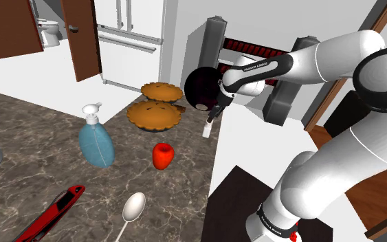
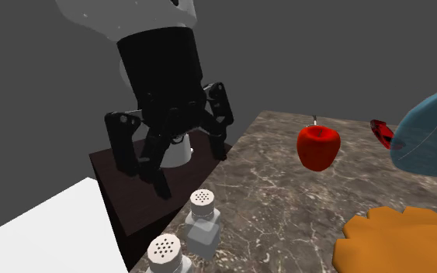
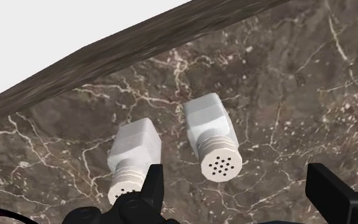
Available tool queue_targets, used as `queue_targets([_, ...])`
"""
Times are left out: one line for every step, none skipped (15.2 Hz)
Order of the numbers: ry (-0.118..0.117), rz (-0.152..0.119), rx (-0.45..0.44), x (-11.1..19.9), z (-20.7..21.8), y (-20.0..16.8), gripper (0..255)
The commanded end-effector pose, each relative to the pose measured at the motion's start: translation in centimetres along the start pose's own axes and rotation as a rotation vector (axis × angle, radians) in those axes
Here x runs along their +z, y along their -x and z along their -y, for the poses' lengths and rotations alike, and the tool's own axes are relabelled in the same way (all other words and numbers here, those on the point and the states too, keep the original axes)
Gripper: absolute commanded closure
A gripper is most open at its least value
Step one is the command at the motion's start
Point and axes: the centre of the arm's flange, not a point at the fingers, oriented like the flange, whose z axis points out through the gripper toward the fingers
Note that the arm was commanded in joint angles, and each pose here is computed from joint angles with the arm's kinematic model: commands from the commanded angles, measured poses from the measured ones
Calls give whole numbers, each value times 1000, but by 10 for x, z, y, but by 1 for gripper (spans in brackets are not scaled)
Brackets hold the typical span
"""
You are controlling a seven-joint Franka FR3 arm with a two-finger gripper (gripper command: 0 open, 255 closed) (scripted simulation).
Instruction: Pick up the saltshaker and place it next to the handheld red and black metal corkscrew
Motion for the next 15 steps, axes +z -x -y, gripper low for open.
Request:
queue_targets([0,-1,0,11,-4,0,0])
queue_targets([0,-1,0,16,-4,0,0])
queue_targets([0,-1,0,21,-4,0,0])
queue_targets([0,-1,0,27,-4,0,0])
queue_targets([0,-1,0,32,-4,0,0])
queue_targets([0,-1,0,37,-4,0,0])
queue_targets([0,-1,0,40,-4,0,0])
queue_targets([0,-1,0,40,-4,0,0])
queue_targets([0,-1,0,40,-4,0,0])
queue_targets([0,-1,0,40,-4,0,0])
queue_targets([0,-1,0,40,-4,0,0])
queue_targets([0,-1,0,40,-4,0,0])
queue_targets([0,-1,0,40,-4,0,0])
queue_targets([0,-1,0,40,-4,0,0])
queue_targets([0,-1,0,40,-4,0,255])
